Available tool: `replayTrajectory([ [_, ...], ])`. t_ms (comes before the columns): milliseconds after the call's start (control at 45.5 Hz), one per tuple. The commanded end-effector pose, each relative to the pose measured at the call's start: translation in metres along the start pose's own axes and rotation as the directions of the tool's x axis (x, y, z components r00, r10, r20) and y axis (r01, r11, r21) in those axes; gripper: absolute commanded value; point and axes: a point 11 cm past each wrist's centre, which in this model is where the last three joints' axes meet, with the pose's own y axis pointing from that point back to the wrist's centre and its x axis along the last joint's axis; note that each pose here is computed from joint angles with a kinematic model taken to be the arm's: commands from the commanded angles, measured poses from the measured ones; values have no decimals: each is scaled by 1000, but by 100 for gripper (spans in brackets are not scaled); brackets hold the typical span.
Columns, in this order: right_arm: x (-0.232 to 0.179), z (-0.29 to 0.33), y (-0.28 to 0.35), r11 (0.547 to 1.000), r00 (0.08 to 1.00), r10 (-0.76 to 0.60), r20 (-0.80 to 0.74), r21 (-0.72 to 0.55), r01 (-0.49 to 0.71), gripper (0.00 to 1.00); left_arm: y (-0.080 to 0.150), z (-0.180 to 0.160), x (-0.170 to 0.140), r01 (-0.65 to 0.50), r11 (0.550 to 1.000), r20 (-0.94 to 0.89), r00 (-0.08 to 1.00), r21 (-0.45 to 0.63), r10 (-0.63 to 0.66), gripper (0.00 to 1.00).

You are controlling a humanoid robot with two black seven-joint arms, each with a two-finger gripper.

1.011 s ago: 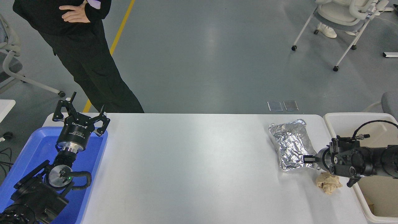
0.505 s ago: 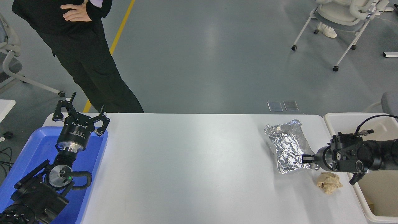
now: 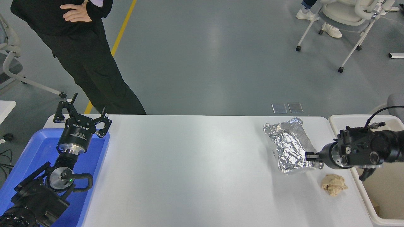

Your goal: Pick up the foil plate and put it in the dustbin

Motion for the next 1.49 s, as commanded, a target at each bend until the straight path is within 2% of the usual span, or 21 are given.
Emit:
replayTrajectory([
  [0,11,-9,38,995,995,-89,36,44,87,0,0,0,0,0,1000,1,1000,2,0,100],
  [198,28,-21,71,972,971,-218,101,110,207,0,0,-1,0,1,1000,1,1000,4,-1,100],
  [615,56,-31,146,941,945,-307,115,183,284,0,0,0,0,0,1000,1,1000,1,0,100],
  [1011,81,-35,217,954,962,-256,93,185,235,0,1,0,1,-1,1000,2,1000,1,1,100],
  [1231,89,-43,240,960,974,-216,71,199,199,0,1,1,1,-2,1000,0,1000,0,2,100],
  [1473,91,-35,247,967,973,-202,111,183,179,0,1,1,1,-2,1000,0,1000,-2,2,100],
])
